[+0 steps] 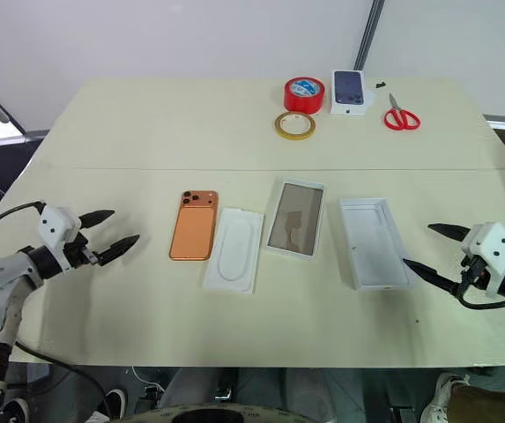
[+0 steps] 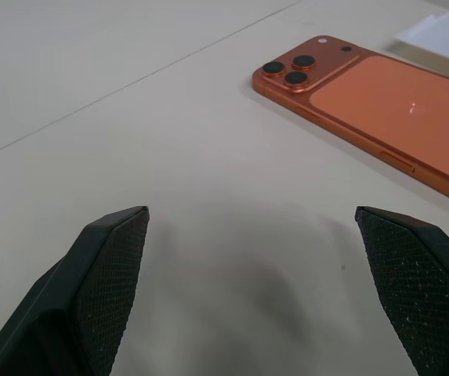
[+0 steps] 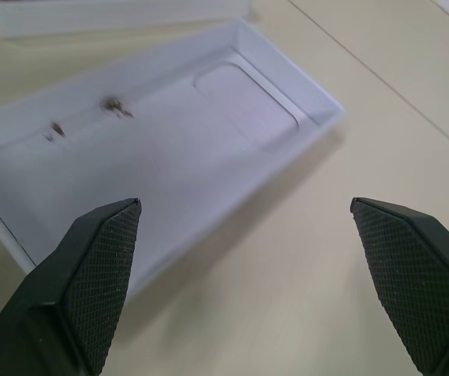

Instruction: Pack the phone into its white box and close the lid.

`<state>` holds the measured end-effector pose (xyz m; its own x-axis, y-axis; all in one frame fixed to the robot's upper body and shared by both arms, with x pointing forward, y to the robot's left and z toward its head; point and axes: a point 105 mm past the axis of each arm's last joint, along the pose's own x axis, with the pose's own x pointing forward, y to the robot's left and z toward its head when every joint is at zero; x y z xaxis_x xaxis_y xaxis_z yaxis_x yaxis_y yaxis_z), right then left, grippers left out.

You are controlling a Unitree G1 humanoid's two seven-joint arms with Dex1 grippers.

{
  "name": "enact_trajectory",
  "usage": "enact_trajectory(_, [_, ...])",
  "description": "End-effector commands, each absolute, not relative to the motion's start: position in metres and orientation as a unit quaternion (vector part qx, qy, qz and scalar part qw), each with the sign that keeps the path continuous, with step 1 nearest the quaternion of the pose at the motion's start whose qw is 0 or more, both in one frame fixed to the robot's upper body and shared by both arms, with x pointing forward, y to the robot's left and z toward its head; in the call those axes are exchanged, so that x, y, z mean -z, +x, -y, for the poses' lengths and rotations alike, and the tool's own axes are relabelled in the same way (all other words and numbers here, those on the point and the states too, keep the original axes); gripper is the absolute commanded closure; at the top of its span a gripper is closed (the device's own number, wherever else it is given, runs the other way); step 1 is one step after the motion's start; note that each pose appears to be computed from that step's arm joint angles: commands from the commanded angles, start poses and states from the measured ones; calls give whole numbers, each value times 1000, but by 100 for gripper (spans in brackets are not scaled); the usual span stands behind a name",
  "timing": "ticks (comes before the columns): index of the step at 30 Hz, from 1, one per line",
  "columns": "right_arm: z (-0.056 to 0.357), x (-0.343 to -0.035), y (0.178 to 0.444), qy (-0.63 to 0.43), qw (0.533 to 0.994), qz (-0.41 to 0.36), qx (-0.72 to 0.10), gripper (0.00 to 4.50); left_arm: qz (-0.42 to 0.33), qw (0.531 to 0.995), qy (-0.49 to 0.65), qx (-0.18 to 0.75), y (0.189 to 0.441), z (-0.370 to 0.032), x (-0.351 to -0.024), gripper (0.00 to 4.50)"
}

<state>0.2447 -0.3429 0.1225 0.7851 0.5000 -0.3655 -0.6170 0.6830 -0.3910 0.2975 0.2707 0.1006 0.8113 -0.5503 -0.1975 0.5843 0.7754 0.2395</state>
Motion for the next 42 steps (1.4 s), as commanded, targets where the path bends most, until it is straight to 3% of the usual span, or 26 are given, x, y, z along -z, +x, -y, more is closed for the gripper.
enact_trajectory(1, [351,-136,243,-275,910,-102,-293,2,-35,942,161,293,295,-277,-113,7])
enact_trajectory(29, [330,-138,252,-279,901,-86,-321,2,-49,926,163,338,292,-263,-103,7])
enact_trajectory(32, [315,-142,254,-278,894,-75,-344,2,-53,922,150,353,289,-254,-107,7])
enact_trajectory(35, [279,-151,255,-268,876,-49,-399,2,-117,917,126,359,288,-245,-103,7])
enact_trajectory(42, [207,-152,252,-251,829,-12,-500,2,-191,871,-69,447,272,-200,-116,7])
